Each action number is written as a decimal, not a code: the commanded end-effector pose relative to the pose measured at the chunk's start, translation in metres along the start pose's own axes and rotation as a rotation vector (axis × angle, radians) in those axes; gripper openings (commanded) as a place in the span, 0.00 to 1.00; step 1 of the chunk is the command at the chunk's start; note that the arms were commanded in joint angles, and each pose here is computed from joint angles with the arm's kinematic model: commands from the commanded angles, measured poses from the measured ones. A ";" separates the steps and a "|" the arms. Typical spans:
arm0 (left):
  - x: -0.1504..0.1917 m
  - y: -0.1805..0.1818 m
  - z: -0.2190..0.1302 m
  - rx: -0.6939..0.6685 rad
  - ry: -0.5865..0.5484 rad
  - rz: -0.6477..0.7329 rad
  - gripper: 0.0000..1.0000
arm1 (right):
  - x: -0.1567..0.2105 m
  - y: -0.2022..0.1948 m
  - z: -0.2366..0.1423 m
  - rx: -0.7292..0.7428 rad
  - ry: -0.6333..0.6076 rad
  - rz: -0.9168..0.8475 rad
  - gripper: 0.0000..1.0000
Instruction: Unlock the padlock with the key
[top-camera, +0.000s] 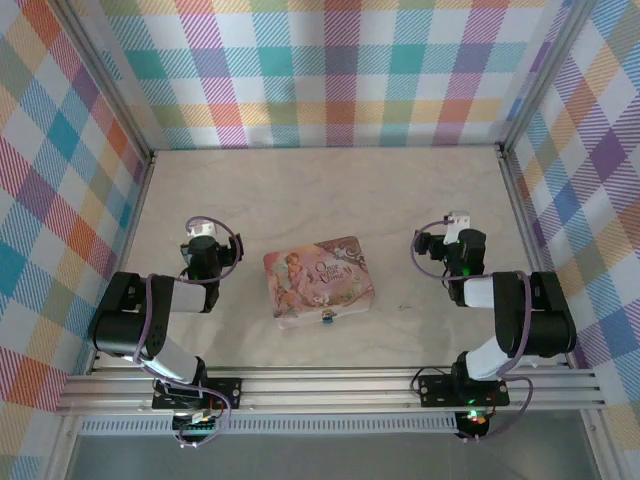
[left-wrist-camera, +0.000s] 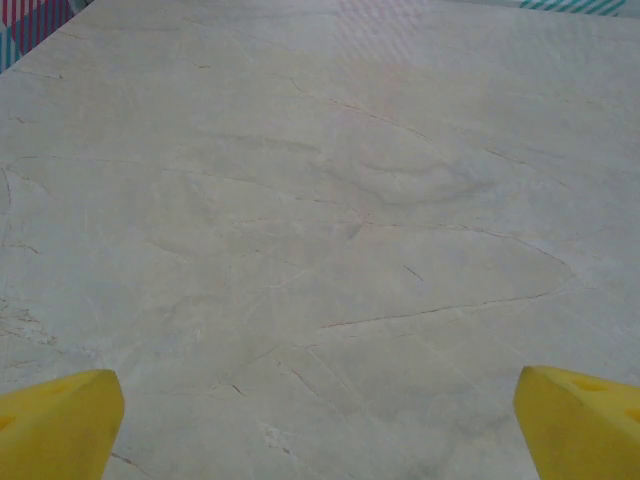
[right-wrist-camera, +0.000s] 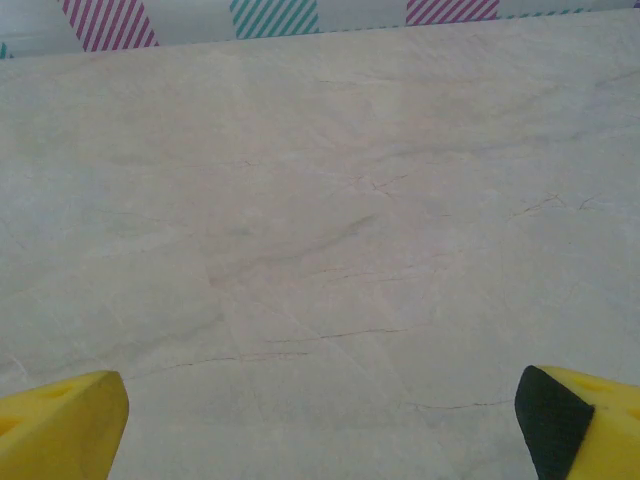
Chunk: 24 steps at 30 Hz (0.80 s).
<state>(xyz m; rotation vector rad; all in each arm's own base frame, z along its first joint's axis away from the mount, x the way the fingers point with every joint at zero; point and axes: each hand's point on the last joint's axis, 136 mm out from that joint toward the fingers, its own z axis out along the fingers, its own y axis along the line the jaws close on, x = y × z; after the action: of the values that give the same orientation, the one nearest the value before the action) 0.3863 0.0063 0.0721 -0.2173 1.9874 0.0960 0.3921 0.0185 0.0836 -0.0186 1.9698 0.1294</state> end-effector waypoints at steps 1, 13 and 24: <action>-0.012 -0.001 0.003 0.005 -0.034 0.008 1.00 | -0.010 0.003 0.002 -0.019 -0.021 -0.010 1.00; -0.012 -0.001 0.003 0.005 -0.034 0.008 1.00 | -0.010 0.003 0.002 -0.021 -0.021 -0.008 1.00; -0.013 0.000 0.002 0.006 -0.040 0.006 1.00 | -0.011 0.003 0.002 -0.019 -0.026 -0.008 1.00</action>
<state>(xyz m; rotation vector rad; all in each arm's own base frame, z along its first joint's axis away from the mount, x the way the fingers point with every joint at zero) 0.3863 0.0063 0.0721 -0.2173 1.9874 0.0960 0.3920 0.0185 0.0834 -0.0186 1.9706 0.1294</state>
